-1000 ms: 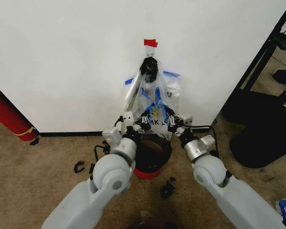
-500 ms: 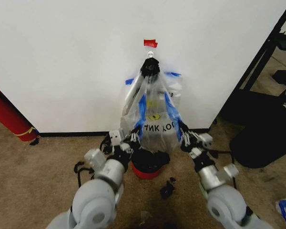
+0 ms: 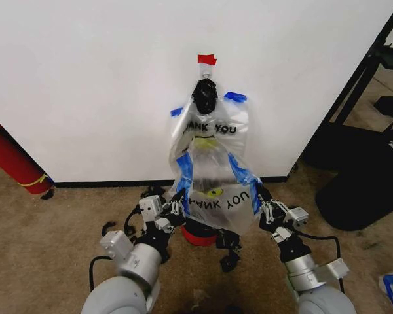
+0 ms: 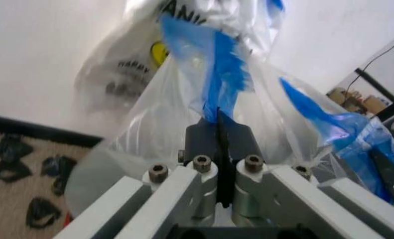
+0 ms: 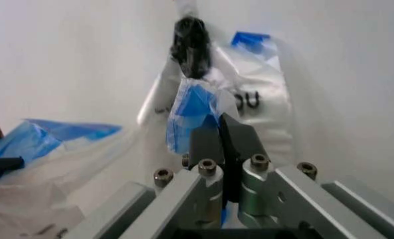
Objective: Pick up the garbage bag from the wall and place it over the trash bin.
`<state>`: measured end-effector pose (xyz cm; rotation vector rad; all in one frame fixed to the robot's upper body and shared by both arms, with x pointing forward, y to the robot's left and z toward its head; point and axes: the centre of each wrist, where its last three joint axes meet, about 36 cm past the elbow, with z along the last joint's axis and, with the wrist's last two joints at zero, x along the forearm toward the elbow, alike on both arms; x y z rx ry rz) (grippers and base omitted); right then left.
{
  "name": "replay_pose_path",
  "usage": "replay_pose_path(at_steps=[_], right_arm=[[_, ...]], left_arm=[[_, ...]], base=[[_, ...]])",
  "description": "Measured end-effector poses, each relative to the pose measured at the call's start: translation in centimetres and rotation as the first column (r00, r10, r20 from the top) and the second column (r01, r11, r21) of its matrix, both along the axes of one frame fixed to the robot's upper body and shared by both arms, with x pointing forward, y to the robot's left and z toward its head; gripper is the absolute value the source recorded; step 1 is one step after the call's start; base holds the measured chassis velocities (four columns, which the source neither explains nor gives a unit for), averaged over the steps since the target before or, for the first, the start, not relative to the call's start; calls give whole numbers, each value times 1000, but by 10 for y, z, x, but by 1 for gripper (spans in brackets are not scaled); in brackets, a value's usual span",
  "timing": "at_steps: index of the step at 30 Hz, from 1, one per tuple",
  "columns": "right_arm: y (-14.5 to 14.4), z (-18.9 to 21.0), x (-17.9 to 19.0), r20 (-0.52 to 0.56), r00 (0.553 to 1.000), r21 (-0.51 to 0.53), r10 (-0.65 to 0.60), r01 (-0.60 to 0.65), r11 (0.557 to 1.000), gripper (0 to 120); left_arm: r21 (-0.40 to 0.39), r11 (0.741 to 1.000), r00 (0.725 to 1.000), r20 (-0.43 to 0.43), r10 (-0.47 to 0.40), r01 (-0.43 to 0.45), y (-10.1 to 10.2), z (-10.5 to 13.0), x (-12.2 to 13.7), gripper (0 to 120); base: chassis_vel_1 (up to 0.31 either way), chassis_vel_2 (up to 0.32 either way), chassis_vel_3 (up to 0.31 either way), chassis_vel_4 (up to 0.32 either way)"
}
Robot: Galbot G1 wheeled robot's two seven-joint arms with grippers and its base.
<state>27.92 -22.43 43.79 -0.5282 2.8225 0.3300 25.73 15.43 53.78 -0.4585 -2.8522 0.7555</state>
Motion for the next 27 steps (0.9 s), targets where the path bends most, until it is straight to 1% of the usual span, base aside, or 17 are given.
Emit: replay_pose_path(at_steps=[4, 5, 9, 11, 12, 18, 19, 21, 24, 27], right_arm=[[18, 3, 15, 5, 1000, 29, 26, -27, 999, 0], [18, 3, 15, 5, 1000, 29, 26, -27, 999, 0], [29, -17, 29, -28, 999, 41, 36, -34, 999, 0], [35, -31, 37, -38, 999, 42, 31, -29, 999, 0], [35, -31, 37, -38, 999, 42, 31, -29, 999, 0], [57, -52, 51, -85, 996, 101, 18, -9, 995, 0], [61, -56, 51, -106, 994, 117, 11, 1, 993, 0], [63, -59, 51, -120, 993, 121, 5, 10, 993, 0], [63, -75, 46, -181, 983, 110, -38, 58, 992, 0], [59, -82, 38, -233, 968, 97, -91, 117, 988, 0]], left_arm=[[-19, 1000, 1000, 19, 8, -8, -6, -4, 13, 0], [-19, 1000, 1000, 19, 8, -8, -6, -4, 13, 0], [-38, 998, 999, 5, 47, -47, -16, -24, 32, 0], [-27, 996, 997, 10, 81, -80, -20, -36, 40, 0], [-27, 996, 997, 10, 81, -80, -20, -36, 40, 0], [16, 994, 994, 7, 108, -108, -20, -58, 54, 0], [22, 993, 993, -2, 114, -114, -20, -62, 57, 0], [26, 993, 993, -13, 118, -118, -20, -66, 58, 0], [62, 988, 987, -65, 145, -141, -22, -86, 56, 0], [84, 984, 982, -97, 164, -156, -24, -96, 48, 0]], base=[[0, 0, 0, 0], [0, 0, 0, 0], [0, 0, 0, 0], [0, 0, 0, 0], [0, 0, 0, 0], [0, 0, 0, 0], [0, 0, 0, 0], [0, 0, 0, 0], [0, 0, 0, 0], [0, 0, 0, 0]])
